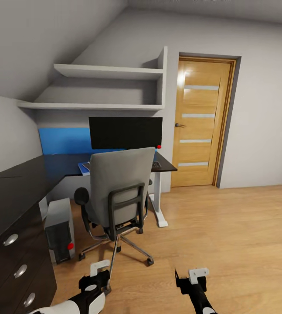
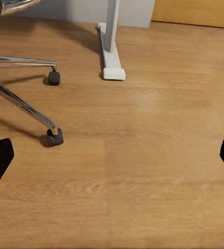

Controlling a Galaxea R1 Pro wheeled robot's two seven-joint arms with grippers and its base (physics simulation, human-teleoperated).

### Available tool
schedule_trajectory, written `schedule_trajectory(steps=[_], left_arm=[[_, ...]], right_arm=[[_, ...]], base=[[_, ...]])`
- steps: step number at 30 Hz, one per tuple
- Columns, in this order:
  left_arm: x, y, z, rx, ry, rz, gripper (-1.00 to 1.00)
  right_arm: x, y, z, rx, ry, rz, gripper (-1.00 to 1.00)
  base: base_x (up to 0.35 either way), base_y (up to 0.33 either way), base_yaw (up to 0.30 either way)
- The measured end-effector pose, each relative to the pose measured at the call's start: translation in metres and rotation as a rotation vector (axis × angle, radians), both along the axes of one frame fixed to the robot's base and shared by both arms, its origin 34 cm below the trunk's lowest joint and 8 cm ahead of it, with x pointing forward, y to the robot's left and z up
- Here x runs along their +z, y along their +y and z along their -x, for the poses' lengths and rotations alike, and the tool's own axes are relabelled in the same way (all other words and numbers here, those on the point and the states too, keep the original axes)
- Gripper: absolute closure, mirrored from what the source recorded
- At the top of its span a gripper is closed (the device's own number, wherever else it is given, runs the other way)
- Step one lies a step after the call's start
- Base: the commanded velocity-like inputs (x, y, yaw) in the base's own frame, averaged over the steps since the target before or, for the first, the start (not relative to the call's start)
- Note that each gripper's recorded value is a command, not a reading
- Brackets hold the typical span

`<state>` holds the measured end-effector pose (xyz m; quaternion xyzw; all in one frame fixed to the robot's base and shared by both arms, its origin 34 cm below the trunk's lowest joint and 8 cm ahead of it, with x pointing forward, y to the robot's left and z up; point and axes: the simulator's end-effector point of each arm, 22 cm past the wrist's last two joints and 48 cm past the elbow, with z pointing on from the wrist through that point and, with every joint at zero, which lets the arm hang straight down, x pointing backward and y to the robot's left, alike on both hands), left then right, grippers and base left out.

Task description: In the bedroom, organize the workspace by keeping the computer under the desk, ensuring the monitor is on the desk, placing the keyboard on the desk next to the monitor, placing the mouse on the desk next to the keyboard, moving the folder from the swivel chair onto the desk next to the mouse, stacking the notebook on top of the folder with the pen on top of the notebook, and positioning the swivel chair next to the desk.

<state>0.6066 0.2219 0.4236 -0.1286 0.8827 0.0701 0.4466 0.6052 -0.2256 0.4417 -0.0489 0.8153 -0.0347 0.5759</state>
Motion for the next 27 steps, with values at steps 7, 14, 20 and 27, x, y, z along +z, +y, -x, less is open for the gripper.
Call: schedule_trajectory(steps=[7,14,20,27], left_arm=[[-0.014,-0.001,0.028,-0.002,0.055,0.001,-1.0],[-0.022,-0.001,0.052,-0.003,0.104,0.0,-1.0],[-0.014,-0.002,0.055,-0.007,0.116,0.002,-1.0],[-0.007,0.004,0.061,0.0,0.134,-0.002,-1.0]], right_arm=[[0.004,0.004,0.012,0.001,0.004,-0.014,-1.0],[-0.006,0.023,0.045,0.019,0.028,-0.045,-1.0],[-0.002,0.035,0.063,0.027,0.021,-0.068,-1.0],[0.007,0.024,0.067,-0.012,0.024,-0.077,-1.0]], base=[[-0.001,0.0,0.0],[0.0,0.0,0.0],[0.0,0.0,0.0],[-0.19,0.0,0.0]])
